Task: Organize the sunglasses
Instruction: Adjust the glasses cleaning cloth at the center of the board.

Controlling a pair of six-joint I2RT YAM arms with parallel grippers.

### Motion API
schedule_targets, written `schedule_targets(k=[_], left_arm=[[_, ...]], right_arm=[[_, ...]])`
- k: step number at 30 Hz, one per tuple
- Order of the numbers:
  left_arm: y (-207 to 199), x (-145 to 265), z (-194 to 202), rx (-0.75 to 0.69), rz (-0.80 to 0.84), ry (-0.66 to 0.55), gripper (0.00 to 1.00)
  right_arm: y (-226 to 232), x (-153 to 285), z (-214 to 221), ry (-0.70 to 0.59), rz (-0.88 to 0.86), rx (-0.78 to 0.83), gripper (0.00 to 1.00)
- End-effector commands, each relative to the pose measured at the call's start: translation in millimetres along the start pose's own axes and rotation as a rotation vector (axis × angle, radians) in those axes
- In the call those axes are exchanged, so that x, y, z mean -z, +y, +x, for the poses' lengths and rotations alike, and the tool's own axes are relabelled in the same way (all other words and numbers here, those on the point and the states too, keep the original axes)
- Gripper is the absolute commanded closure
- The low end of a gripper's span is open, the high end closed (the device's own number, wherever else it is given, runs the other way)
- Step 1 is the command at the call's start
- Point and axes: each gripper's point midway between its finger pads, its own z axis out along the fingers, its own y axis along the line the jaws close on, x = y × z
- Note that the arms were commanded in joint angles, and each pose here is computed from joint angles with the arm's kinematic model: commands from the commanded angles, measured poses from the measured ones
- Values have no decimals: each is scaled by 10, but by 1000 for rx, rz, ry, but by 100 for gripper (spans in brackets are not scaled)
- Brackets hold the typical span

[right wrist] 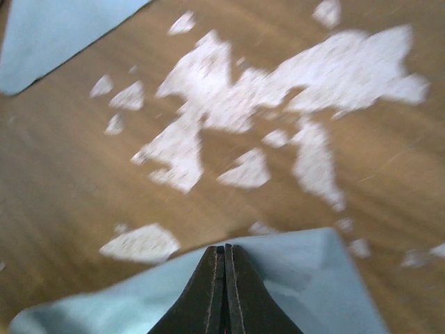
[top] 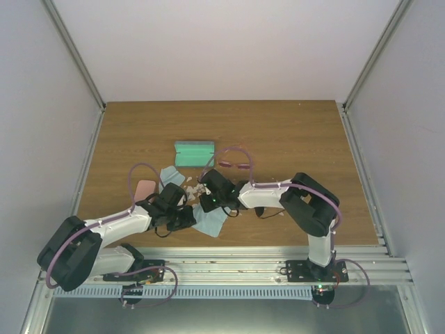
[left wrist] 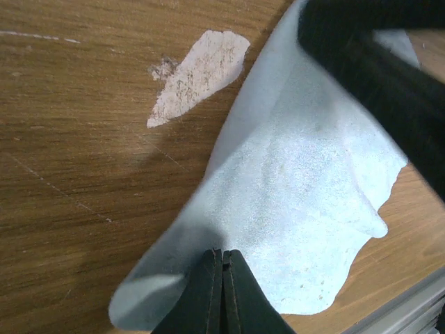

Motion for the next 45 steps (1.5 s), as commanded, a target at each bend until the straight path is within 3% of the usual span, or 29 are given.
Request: schedule_targets(k=[1, 10, 16, 22, 26, 30, 34, 45], left_arm=[[190, -19, 65, 12, -67, 5, 100], [78, 27, -8, -6, -37, -17, 100], [-14, 87, -82, -19, -14, -48, 98], [-152, 242, -254, -34, 7, -123, 90], [-225, 378, -405, -32, 17, -184, 80], [-275, 462, -506, -31, 32, -217, 78], [-308, 491, -568, -24, 39, -227, 78], [-494, 435, -773, -41, 77, -250, 78]], right_arm=[[-349, -45, -262, -99, 164, -45, 99], [-284, 17, -619, -199, 125, -10, 99], [-54, 218, -631, -223, -45, -29, 87], [-139, 495, -171, -115, -2, -113, 84], [68, 570, 376, 71, -23, -77, 83], [318, 564, 796, 190, -63, -59, 88], [378, 543, 939, 221, -59, -95, 94], [-78, 618, 1505, 321, 120, -102, 92]])
